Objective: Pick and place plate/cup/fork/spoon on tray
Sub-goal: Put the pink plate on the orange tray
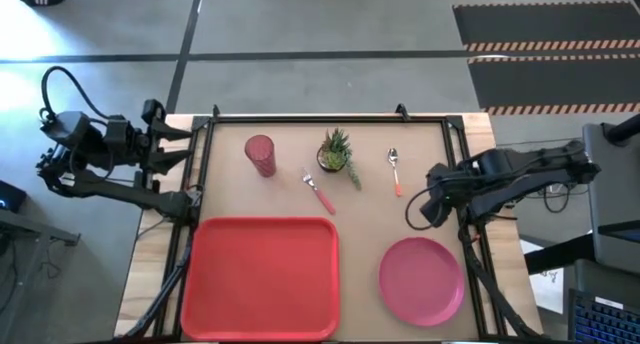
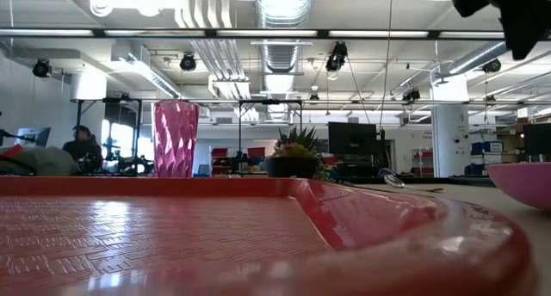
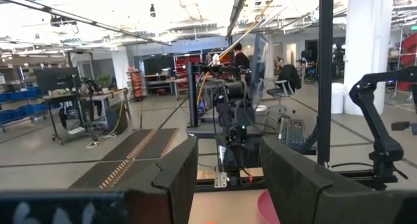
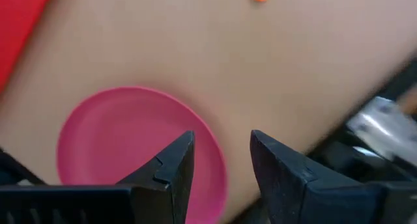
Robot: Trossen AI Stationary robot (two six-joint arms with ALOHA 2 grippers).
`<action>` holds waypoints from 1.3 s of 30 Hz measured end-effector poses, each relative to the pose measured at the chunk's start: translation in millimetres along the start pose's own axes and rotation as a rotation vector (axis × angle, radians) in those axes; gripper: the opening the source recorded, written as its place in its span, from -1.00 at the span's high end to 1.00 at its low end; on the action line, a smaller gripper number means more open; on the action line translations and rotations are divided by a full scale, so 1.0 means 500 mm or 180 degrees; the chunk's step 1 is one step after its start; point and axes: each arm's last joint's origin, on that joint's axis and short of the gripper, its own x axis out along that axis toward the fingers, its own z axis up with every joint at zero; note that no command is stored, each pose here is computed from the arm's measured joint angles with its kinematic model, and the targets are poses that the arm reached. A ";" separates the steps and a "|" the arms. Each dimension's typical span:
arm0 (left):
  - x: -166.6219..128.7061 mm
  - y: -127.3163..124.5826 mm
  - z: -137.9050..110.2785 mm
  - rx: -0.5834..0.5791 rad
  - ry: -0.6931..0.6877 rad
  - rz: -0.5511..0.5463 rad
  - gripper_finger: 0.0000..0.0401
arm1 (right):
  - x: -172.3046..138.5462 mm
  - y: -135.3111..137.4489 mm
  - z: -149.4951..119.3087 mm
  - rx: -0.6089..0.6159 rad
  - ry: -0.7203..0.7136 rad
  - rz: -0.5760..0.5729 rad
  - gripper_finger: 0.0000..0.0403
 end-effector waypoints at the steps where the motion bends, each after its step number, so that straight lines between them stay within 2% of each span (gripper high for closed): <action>1: 0.000 0.000 -0.001 0.0001 0.0004 0.0000 0.25 | 0.011 -0.002 -0.002 0.0004 -0.0014 0.0075 0.31; 7: 0.001 0.000 -0.001 0.0000 0.0000 0.0000 0.25 | 0.088 -0.012 -0.009 0.0011 0.0078 0.0213 0.28; 14: 0.000 0.000 0.000 -0.0003 -0.0018 0.0000 0.25 | 0.161 -0.012 -0.018 -0.0002 0.0585 0.0153 0.18; 21: 0.000 0.000 0.000 -0.0012 -0.0015 0.0001 0.25 | 0.180 0.002 -0.015 -0.0110 0.0792 0.0106 0.16; 26: 0.001 -0.001 -0.002 -0.0156 0.0009 -0.0002 0.25 | 0.198 0.010 -0.014 -0.0226 0.1005 0.0064 0.16; 39: 0.002 -0.001 -0.003 -0.0157 0.0004 -0.0002 0.25 | 0.275 0.043 0.003 -0.0633 0.1284 -0.0111 0.16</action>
